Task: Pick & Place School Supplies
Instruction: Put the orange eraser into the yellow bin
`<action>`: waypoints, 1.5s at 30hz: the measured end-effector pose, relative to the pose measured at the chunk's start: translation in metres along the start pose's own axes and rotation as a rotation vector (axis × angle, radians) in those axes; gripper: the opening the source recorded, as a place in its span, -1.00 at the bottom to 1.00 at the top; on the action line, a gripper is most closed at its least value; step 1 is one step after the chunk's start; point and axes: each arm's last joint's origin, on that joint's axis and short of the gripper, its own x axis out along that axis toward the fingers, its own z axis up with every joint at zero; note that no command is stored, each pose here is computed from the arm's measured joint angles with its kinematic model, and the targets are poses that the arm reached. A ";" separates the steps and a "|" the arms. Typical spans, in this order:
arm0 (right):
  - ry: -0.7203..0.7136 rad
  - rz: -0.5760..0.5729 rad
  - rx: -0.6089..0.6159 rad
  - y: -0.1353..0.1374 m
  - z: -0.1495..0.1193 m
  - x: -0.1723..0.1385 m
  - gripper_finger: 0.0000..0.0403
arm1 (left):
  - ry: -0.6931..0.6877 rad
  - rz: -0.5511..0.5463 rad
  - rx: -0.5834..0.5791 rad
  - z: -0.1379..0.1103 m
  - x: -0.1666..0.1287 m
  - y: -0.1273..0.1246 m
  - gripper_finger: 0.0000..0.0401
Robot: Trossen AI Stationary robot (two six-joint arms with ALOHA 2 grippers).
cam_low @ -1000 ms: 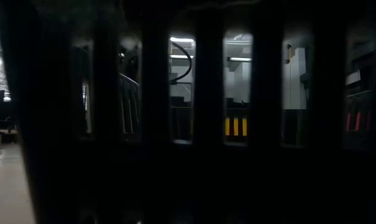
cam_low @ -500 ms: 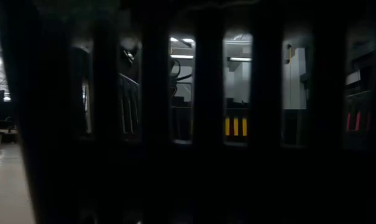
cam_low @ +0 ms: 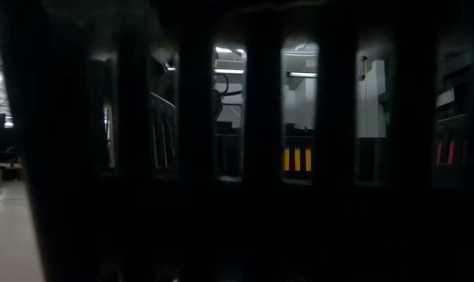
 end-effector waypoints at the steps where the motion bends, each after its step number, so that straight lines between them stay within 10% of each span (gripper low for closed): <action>1: 0.000 0.000 0.000 0.000 0.000 0.000 -0.29 | 0.000 0.007 0.005 0.000 0.000 0.000 -0.99; 28: 0.002 0.005 0.010 0.001 0.000 0.000 -0.29 | 0.012 0.137 0.140 0.007 -0.014 0.000 -0.95; 45: -0.009 0.008 0.001 0.000 0.000 0.000 -0.29 | -0.031 0.094 0.269 -0.006 -0.028 -0.040 0.03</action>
